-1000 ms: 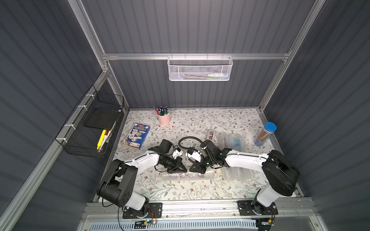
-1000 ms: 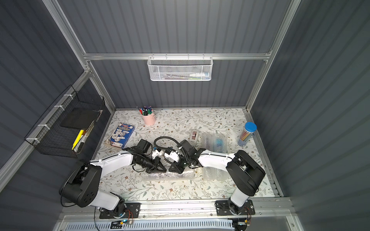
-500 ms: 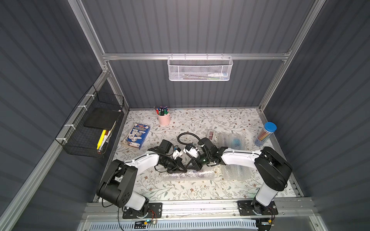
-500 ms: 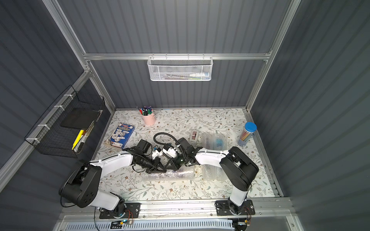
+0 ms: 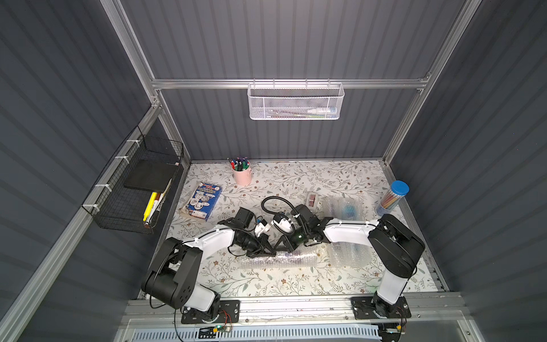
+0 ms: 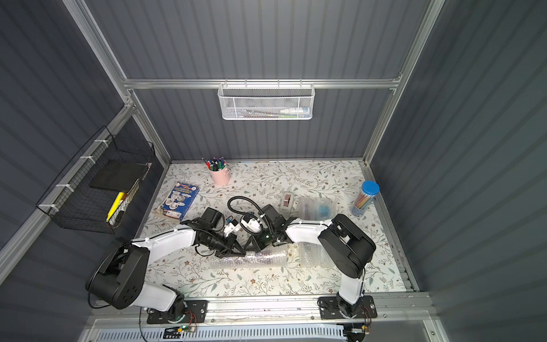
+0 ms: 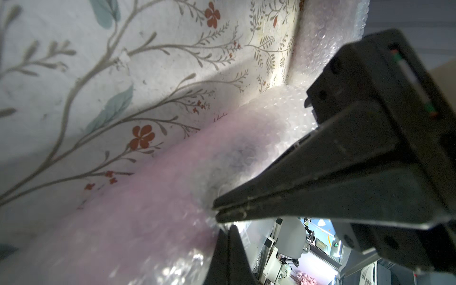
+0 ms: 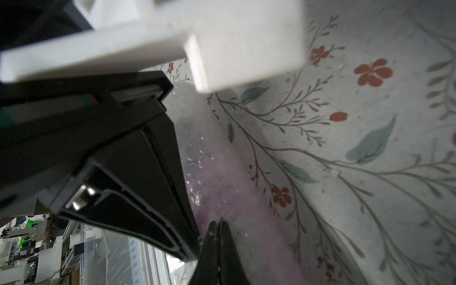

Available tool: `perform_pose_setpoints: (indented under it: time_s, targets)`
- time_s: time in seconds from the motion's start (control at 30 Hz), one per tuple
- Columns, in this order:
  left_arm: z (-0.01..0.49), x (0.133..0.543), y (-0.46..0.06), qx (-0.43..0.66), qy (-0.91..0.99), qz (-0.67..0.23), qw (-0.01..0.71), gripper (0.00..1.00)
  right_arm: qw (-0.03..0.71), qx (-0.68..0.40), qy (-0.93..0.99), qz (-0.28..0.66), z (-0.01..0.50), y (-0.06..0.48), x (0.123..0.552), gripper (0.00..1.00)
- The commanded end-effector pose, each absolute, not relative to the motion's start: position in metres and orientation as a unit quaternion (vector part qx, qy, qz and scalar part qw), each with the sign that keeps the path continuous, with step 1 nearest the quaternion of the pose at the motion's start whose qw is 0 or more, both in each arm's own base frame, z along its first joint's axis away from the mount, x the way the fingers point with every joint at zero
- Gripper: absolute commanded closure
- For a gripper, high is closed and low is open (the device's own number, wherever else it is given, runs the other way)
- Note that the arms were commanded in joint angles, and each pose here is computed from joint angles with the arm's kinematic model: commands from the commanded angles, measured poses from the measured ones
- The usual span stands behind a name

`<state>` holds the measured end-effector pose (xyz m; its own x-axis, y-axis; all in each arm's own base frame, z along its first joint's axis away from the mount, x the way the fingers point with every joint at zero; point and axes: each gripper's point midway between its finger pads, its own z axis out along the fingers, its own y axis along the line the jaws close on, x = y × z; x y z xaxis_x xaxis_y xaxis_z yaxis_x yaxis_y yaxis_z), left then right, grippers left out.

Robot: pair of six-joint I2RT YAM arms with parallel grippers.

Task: Wrap wine bottles in bubble wrap
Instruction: Stick the tape on the bubble wrap.

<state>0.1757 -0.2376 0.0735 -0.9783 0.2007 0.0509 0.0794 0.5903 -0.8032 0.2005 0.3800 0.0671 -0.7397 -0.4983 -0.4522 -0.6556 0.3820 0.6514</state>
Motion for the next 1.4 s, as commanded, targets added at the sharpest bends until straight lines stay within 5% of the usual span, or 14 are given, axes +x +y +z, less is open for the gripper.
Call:
perform_pose_setpoints:
  time_s: [0.0, 0.37, 0.7, 0.83, 1.1, 1.37]
  targets:
    - [0.06, 0.165, -0.228, -0.07, -0.902, 0.418, 0.083, 1.0, 0.06, -0.36, 0.842, 0.396, 0.051, 0.372, 0.189, 0.98]
    - [0.083, 0.175, -0.232, -0.067, -0.9, 0.425, 0.062, 0.8, 0.045, -0.385, 0.843, 0.374, 0.043, 0.362, 0.177, 0.98]
    - [0.105, 0.176, -0.229, -0.068, -0.905, 0.417, 0.05, 0.74, 0.048, -0.388, 0.837, 0.383, 0.045, 0.366, 0.177, 0.97]
    - [0.126, 0.189, -0.232, -0.074, -0.905, 0.418, 0.018, 0.77, 0.051, -0.39, 0.833, 0.389, 0.048, 0.368, 0.177, 0.97]
    - [0.11, 0.185, -0.24, -0.056, -0.889, 0.453, 0.032, 0.99, 0.053, -0.381, 0.829, 0.407, 0.054, 0.372, 0.176, 0.97]
    - [0.1, 0.175, -0.246, -0.06, -0.879, 0.471, 0.045, 1.0, 0.05, -0.374, 0.83, 0.411, 0.054, 0.373, 0.176, 0.97]
